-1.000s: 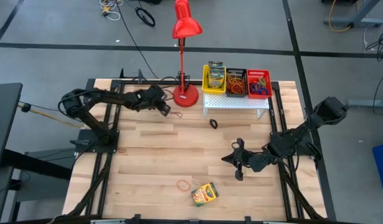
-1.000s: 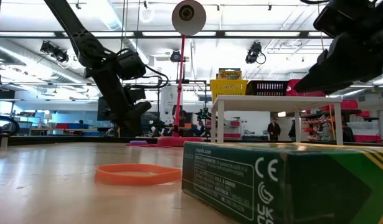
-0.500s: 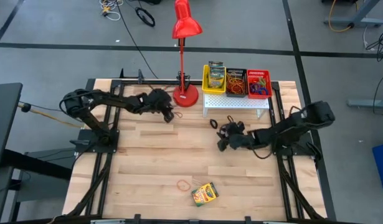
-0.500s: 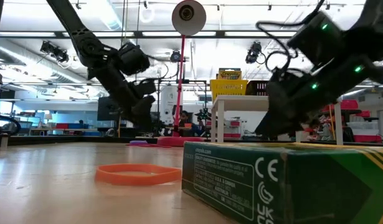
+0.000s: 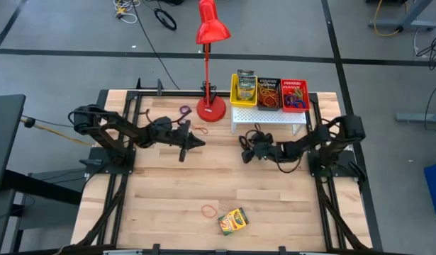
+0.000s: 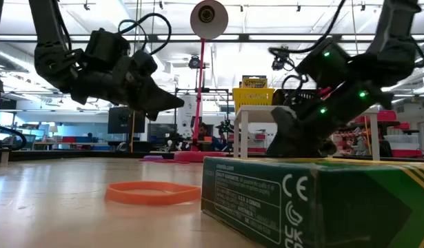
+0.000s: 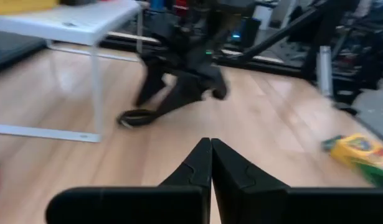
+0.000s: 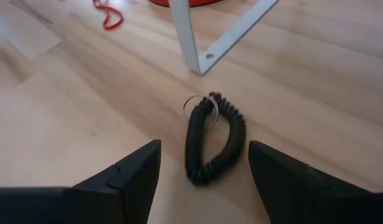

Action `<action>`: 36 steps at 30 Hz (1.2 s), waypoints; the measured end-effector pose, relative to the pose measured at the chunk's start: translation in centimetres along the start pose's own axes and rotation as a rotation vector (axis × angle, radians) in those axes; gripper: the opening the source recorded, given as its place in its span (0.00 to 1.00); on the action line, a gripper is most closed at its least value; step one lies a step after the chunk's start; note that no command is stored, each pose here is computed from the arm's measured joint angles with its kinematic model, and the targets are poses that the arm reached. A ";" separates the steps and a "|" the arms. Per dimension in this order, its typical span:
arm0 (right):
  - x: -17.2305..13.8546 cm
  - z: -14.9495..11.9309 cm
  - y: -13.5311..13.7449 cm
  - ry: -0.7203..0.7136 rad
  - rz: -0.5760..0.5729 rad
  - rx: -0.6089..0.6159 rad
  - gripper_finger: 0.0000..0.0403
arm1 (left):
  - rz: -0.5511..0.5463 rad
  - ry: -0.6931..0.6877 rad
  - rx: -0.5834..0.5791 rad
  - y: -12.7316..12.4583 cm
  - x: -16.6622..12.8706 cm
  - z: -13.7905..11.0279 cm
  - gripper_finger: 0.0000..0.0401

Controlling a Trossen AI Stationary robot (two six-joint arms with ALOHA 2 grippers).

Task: Pick & Place Office Desk Supplies
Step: Put the black spring keychain into the red bin on the shelf

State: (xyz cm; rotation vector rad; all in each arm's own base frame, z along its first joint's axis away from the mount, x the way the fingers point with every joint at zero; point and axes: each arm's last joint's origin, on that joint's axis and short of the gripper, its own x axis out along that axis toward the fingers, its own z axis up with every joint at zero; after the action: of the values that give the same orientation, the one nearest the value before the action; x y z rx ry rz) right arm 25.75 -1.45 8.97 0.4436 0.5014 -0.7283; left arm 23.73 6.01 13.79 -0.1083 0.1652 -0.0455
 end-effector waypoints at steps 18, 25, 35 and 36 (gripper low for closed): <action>1.3 -0.5 0.7 0.029 -0.055 -0.111 0.14 | 0.042 0.008 -0.023 -1.5 0.5 -0.2 0.03; -2.8 -0.7 2.7 0.106 0.059 -0.208 0.07 | 0.040 0.010 -0.048 -1.8 0.6 -0.2 0.03; -13.6 4.5 2.7 -0.002 0.210 -0.222 0.07 | 0.026 0.006 -0.044 -2.2 0.7 -0.2 0.03; -14.8 5.8 2.3 -0.026 0.190 -0.231 0.08 | 0.025 0.006 -0.044 -2.2 0.7 -0.2 0.03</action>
State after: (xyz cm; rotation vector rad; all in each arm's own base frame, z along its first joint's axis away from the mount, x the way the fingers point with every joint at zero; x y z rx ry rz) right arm 19.55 4.54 22.47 0.2607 0.5048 -0.4856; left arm 24.28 3.76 13.74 -0.1500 0.1735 -0.0172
